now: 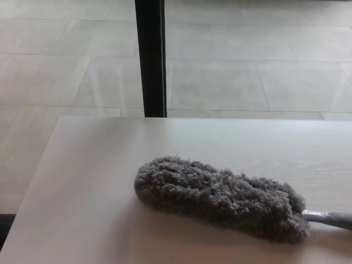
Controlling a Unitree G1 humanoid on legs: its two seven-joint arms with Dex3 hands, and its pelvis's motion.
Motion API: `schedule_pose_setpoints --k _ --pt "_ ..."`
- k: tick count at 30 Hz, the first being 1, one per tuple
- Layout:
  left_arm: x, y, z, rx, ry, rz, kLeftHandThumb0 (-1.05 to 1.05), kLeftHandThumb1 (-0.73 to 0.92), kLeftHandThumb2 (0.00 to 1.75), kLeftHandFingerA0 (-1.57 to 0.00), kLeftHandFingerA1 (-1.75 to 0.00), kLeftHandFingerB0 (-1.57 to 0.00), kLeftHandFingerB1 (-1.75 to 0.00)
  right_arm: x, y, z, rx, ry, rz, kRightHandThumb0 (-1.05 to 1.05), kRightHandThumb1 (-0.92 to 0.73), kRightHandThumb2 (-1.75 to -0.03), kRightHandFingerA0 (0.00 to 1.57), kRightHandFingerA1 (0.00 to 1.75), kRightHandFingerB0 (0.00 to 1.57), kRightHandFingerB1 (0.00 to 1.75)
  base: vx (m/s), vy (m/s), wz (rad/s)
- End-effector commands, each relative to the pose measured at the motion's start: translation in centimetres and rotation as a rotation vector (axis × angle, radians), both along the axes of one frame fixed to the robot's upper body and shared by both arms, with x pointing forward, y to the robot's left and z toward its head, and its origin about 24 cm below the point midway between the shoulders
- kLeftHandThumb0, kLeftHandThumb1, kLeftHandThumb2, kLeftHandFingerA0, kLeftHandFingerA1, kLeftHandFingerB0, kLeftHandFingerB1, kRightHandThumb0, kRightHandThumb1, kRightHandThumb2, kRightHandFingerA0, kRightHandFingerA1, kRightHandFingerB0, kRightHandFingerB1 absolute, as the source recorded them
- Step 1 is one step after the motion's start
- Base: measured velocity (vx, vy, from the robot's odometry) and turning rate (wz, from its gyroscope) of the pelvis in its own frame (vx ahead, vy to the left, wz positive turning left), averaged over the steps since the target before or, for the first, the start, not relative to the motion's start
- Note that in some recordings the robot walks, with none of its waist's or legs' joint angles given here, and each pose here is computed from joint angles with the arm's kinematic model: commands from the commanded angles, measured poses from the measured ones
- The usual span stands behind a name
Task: The robot uses its right hand to pick up the duster kept in the middle of the desk and use it to wipe the desk by swiping its surface twice
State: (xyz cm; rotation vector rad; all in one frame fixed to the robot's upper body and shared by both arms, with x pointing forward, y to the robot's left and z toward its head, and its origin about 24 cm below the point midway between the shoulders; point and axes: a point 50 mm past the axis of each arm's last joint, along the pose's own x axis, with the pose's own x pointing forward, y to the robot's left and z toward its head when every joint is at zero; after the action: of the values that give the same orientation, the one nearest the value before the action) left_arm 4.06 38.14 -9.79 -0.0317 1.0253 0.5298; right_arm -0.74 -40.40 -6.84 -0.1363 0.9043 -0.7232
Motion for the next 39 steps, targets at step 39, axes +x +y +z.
schedule_pose_setpoints --k 39 --pt "2.2 1.0 1.2 -0.127 -0.218 0.1 -0.63 0.55 1.19 -0.19 -0.79 -0.08 -0.72 32.0 20.0 23.2 -0.504 -0.928 1.333 -0.86 -0.81 -0.65 0.35 0.47 0.23 0.28 0.0 0.0 0.0"
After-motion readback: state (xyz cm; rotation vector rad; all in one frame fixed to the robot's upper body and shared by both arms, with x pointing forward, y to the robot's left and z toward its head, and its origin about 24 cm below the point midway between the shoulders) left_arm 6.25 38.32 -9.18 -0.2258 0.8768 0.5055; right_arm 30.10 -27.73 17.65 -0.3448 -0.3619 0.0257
